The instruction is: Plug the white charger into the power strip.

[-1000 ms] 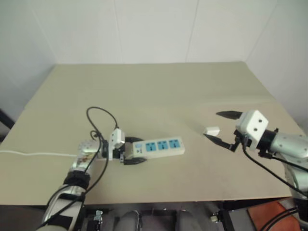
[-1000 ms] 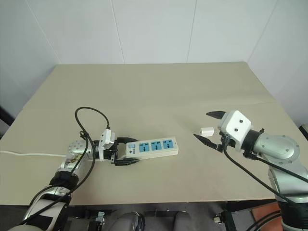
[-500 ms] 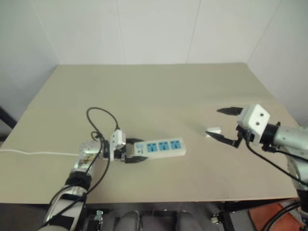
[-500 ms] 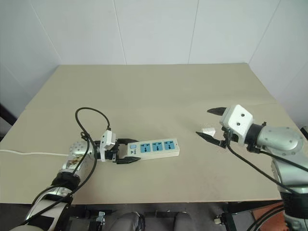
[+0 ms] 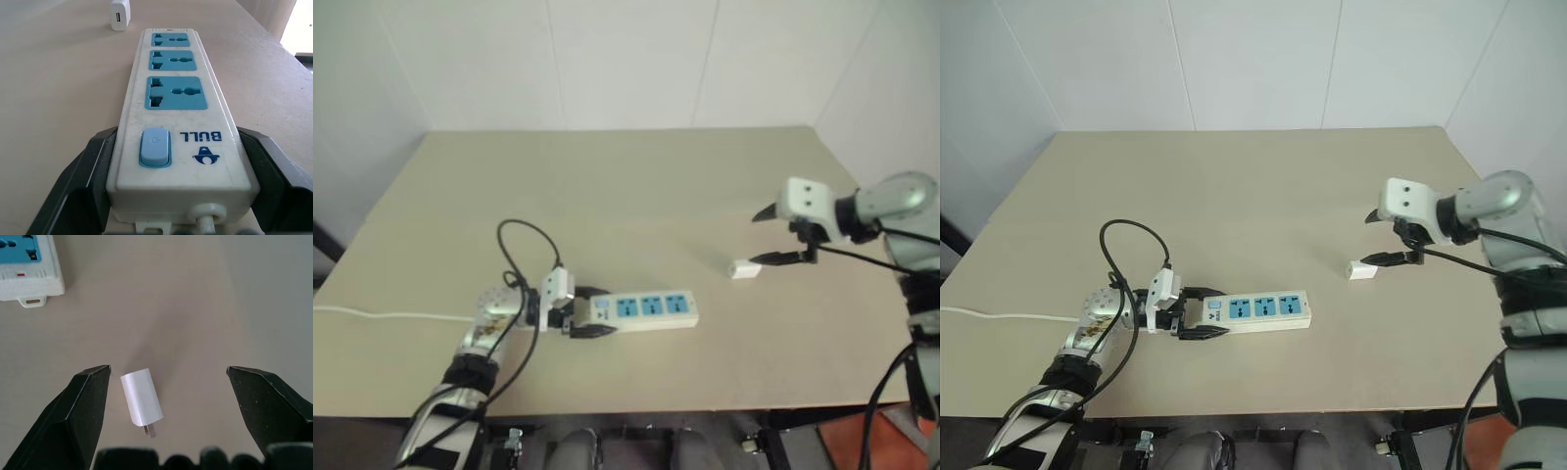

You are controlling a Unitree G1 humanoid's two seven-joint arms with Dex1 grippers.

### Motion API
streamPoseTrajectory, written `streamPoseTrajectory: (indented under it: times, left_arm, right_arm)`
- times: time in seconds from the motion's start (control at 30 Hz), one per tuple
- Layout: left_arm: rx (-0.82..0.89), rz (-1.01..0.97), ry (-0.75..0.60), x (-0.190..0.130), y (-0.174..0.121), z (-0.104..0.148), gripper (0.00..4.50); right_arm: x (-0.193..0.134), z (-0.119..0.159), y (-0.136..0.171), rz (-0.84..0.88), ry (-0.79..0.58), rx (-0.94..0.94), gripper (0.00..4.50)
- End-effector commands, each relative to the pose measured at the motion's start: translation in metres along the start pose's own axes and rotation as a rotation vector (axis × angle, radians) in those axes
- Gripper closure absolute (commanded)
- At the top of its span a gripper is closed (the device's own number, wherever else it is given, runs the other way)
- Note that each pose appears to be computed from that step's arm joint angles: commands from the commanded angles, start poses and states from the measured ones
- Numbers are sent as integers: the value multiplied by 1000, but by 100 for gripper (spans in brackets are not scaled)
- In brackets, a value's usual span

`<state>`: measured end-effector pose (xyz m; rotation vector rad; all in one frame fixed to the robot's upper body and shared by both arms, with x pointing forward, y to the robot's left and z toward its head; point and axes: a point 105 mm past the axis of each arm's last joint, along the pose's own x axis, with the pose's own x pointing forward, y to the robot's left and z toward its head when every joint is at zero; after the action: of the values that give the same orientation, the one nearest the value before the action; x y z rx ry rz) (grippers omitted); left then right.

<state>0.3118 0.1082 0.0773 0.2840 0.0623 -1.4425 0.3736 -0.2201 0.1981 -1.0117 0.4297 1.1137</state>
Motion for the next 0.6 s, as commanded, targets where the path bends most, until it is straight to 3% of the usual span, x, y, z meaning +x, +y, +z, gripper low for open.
streamPoseTrajectory:
  times: [0.03,0.27,0.6]
  left_arm:
    - [-56,-44,74,7,-13,-19,123]
    - [-49,-1,75,7,-11,-20,123]
    - [-52,43,79,4,-17,-19,123]
  right_arm:
    - [7,-5,-1,98,105,-15,0]
    - [39,-11,-9,155,281,-37,0]
    - [69,-22,-3,176,398,-72,0]
